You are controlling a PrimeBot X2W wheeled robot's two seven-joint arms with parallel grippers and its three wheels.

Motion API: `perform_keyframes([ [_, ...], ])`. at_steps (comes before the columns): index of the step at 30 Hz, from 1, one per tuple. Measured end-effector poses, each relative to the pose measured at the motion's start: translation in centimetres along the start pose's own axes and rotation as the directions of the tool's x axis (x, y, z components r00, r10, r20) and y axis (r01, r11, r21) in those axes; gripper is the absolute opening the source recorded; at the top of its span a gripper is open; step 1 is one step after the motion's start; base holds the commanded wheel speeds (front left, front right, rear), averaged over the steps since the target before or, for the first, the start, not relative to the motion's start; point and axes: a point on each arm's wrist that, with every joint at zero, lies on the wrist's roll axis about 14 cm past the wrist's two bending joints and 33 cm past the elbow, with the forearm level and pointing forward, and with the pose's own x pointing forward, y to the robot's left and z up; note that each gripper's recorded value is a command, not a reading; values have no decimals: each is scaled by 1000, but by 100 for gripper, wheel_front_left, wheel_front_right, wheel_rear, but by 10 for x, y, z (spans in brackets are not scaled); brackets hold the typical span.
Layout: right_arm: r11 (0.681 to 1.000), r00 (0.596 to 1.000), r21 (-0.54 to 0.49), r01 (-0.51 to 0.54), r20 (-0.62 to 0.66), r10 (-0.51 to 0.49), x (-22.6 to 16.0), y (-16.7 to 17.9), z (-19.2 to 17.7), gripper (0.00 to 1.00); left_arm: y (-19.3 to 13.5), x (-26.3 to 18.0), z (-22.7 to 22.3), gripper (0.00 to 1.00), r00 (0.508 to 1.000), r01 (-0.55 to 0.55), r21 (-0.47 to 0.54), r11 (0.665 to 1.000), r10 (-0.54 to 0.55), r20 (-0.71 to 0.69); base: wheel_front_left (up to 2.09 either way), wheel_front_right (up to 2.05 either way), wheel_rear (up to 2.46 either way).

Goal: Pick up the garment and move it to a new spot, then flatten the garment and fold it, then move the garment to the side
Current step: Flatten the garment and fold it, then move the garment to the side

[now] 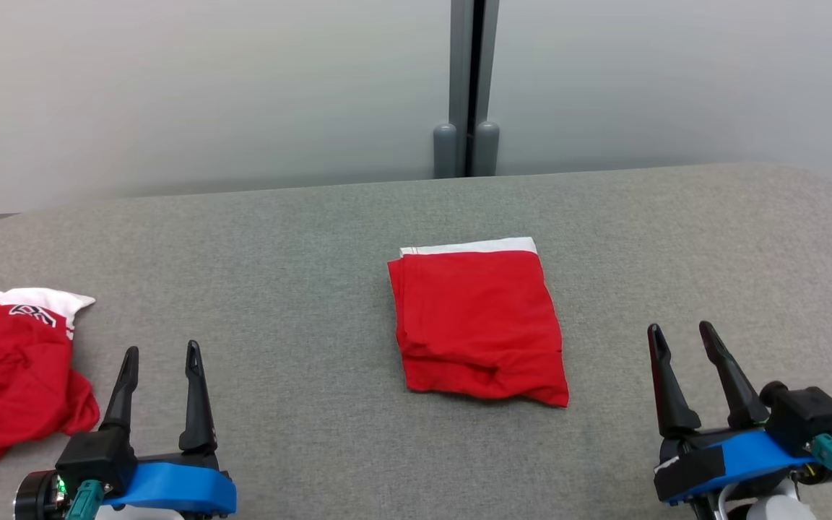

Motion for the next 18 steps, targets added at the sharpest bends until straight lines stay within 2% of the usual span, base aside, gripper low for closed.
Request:
perform_keyframes([
  [18, 999, 998, -46, -19, -64, 16, -9, 10, -7, 100, 16, -16, 8, 100, 999, -45, 39, 998, 46, -18, 0, 0, 0],
])
